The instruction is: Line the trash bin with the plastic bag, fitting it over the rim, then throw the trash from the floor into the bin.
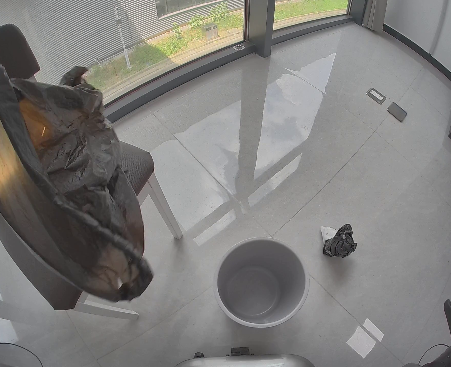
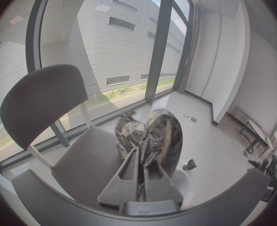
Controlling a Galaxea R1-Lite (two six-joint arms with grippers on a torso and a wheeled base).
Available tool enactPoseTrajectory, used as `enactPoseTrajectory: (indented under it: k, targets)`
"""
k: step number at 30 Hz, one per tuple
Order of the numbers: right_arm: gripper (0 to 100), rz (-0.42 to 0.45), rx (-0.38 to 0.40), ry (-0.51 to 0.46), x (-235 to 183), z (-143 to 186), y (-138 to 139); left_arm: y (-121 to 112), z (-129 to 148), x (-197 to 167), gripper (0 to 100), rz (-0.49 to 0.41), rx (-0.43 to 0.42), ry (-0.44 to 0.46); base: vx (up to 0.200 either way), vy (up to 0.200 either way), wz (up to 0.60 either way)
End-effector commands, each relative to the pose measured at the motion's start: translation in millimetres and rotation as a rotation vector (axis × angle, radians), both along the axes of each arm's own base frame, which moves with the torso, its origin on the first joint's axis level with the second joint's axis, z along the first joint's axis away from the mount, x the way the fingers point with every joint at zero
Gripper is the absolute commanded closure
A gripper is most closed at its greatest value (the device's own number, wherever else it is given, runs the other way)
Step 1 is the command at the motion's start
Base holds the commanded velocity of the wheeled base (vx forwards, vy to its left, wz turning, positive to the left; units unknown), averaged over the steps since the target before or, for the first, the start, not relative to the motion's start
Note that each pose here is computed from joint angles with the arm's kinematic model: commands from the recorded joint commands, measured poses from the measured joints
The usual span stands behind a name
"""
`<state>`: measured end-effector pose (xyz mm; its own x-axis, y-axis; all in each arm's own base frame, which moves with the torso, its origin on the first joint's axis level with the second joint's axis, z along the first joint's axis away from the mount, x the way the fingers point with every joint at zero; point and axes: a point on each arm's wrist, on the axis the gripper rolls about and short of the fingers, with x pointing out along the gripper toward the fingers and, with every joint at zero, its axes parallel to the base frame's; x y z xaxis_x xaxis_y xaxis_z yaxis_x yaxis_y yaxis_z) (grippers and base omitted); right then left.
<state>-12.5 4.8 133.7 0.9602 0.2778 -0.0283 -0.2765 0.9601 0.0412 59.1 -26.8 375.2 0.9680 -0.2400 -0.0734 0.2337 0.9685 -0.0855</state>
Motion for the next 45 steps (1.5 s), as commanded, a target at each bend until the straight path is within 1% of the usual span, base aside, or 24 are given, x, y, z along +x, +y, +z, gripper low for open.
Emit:
enactPoseTrajectory:
  k: [1,4,6,7,9,12,13,15,17,19,22,23,25,26,27,28,29,33,35,36,37,38,41,45]
  targets:
    - [0,0.177,-0.047,0.209,46.7,31.1,6.4,-34.9,41.6,29.7,100,-0.089,-0.040,-0.072,0.000,0.000,0.00]
    - [0,0.211,-0.086,0.247,62.3,39.1,9.7,-49.9,50.2,38.9,100,-0.098,-0.046,-0.072,0.000,0.000,0.00]
    - [0,0.217,-0.090,0.251,65.0,40.9,10.4,-52.5,50.9,40.1,100,-0.103,-0.044,-0.071,0.000,0.000,0.00]
    - [0,0.242,-0.099,0.271,74.3,46.2,13.2,-65.1,51.2,46.9,100,-0.114,-0.034,-0.059,0.000,0.000,0.00]
    - [0,0.274,-0.110,0.281,81.1,50.0,16.6,-74.2,51.5,50.2,100,-0.120,-0.029,-0.053,0.000,0.000,0.00]
    - [0,0.311,-0.133,0.266,92.8,62.2,23.8,-87.8,53.0,54.9,100,-0.137,-0.026,-0.049,0.000,0.000,0.00]
    - [0,0.329,-0.153,0.261,99.6,68.2,29.8,-92.3,54.7,56.8,100,-0.146,-0.028,-0.050,0.000,0.000,0.00]
    - [0,0.343,-0.172,0.265,106.3,71.9,37.8,-97.0,56.8,59.5,100,-0.151,-0.030,-0.052,0.000,0.000,0.00]
    - [0,0.336,-0.217,0.294,120.9,69.6,56.0,-105.7,61.8,66.2,100,-0.153,-0.039,-0.060,0.000,0.000,0.00]
    - [0,0.332,-0.233,0.302,129.7,66.0,65.0,-111.2,65.3,70.1,100,-0.156,-0.045,-0.067,0.000,0.000,0.00]
    - [0,0.357,-0.239,0.307,138.3,63.2,72.8,-117.9,70.5,71.0,100,-0.175,-0.057,-0.077,0.000,0.000,0.00]
    - [0,0.389,-0.253,0.329,146.1,60.2,81.5,-121.3,75.7,69.9,100,-0.188,-0.068,-0.086,0.000,0.000,0.00]
    - [0,0.405,-0.259,0.338,152.3,61.7,89.3,-123.8,77.0,68.9,100,-0.198,-0.067,-0.084,0.000,0.000,0.00]
    - [0,0.410,-0.263,0.341,153.9,61.9,91.6,-125.5,76.0,69.0,100,-0.201,-0.063,-0.080,0.000,0.000,0.00]
    - [0,0.426,-0.271,0.350,161.3,62.5,101.7,-131.5,72.3,70.3,100,-0.204,-0.045,-0.063,0.000,0.000,0.00]
    - [0,0.434,-0.274,0.351,163.0,63.0,104.9,-133.7,70.9,70.8,100,-0.206,-0.038,-0.057,0.000,0.000,0.00]
    - [0,0.468,-0.298,0.353,165.2,61.6,119.9,-140.7,66.2,70.3,100,-0.212,-0.012,-0.035,0.000,0.000,0.00]
    - [0,0.471,-0.331,0.341,175.3,57.9,147.5,-153.1,60.4,68.8,100,-0.228,0.014,-0.014,0.000,0.000,0.00]
    - [0,0.466,-0.331,0.337,186.7,53.8,159.5,-156.0,59.0,70.4,100,-0.220,0.018,-0.012,0.000,0.000,0.00]
    - [0,0.466,-0.330,0.338,187.9,53.2,160.6,-156.0,59.0,70.4,100,-0.220,0.018,-0.012,0.000,0.000,0.00]
    - [0,0.472,-0.322,0.318,200.0,49.8,174.3,-158.1,58.2,71.9,100,-0.214,0.019,-0.012,0.000,0.000,0.00]
    - [0,0.479,-0.320,0.311,204.8,48.1,182.2,-159.8,57.0,73.0,100,-0.214,0.024,-0.009,0.000,0.000,0.00]
    - [0,0.495,-0.317,0.297,214.7,49.2,199.4,-162.6,54.8,74.8,100,-0.214,0.033,-0.001,0.000,0.000,0.00]
    - [0,0.491,-0.315,0.301,236.0,43.6,220.9,-171.4,48.6,80.3,100,-0.215,0.058,0.017,0.000,0.000,0.00]
